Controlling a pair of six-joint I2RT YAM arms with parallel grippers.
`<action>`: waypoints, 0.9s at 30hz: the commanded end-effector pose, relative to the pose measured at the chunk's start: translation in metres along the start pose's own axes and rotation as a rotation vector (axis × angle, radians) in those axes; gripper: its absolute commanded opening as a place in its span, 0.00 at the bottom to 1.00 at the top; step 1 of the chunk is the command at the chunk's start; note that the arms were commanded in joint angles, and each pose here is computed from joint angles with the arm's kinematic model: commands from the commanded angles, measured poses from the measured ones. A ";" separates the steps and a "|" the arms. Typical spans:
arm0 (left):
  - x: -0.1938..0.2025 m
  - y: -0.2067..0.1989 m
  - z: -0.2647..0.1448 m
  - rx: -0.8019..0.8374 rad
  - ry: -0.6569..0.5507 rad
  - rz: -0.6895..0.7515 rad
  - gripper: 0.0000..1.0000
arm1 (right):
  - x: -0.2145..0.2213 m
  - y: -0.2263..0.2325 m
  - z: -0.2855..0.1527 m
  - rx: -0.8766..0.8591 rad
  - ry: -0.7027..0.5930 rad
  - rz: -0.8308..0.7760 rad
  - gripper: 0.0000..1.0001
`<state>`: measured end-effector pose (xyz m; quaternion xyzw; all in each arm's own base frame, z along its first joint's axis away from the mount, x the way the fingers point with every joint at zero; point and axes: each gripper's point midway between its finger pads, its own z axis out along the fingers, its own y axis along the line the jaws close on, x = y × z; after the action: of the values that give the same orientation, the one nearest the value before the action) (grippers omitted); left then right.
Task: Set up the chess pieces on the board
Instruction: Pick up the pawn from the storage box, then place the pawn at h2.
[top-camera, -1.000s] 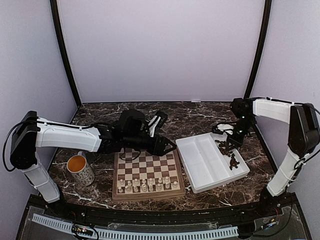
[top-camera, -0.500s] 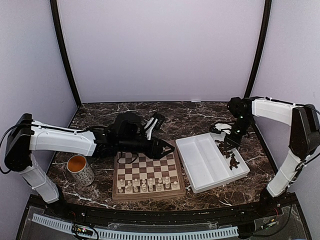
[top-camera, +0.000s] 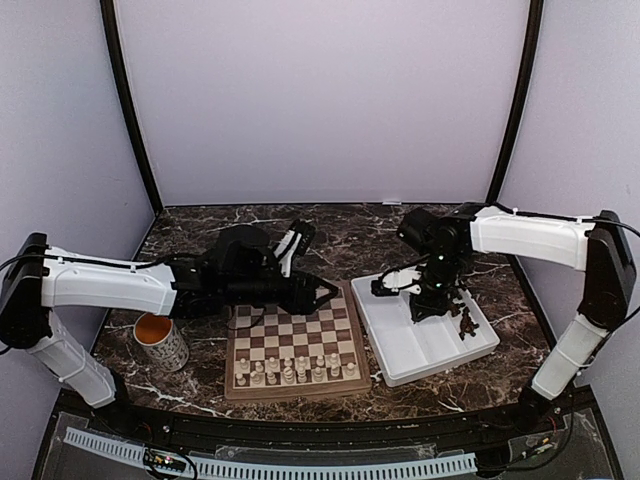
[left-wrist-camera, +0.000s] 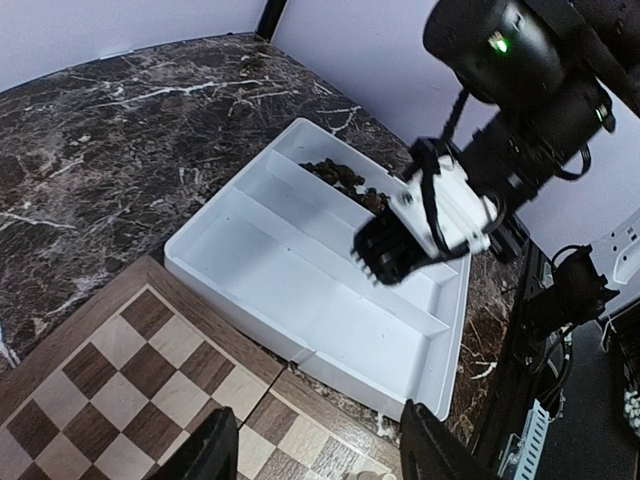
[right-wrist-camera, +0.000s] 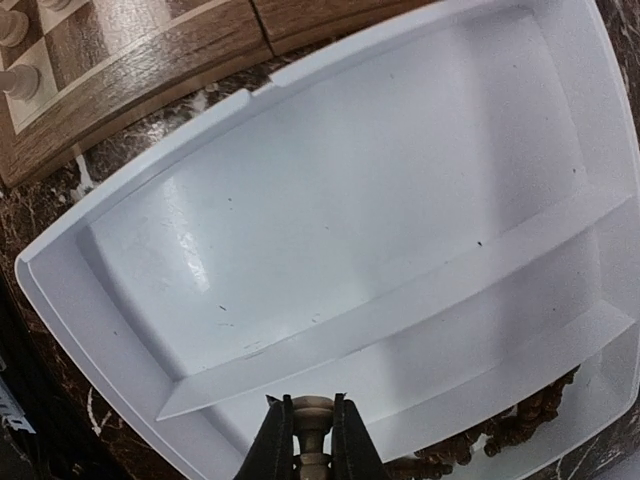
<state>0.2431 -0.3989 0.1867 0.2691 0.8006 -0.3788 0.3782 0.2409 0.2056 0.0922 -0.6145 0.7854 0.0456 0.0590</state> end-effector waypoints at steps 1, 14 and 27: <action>-0.011 0.017 -0.025 -0.116 -0.070 -0.016 0.57 | 0.001 0.015 0.018 0.064 0.118 -0.070 0.10; -0.006 0.038 -0.055 -0.227 -0.097 -0.035 0.58 | -0.054 0.053 0.017 0.070 0.067 -0.235 0.12; -0.002 0.047 -0.067 -0.242 -0.110 -0.060 0.58 | -0.126 0.080 0.033 0.050 0.048 -0.414 0.14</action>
<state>0.2532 -0.3291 0.1966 0.1875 0.8248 -0.3063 0.4368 0.2019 0.3358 0.0848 -0.7429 0.6650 -0.0034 0.0759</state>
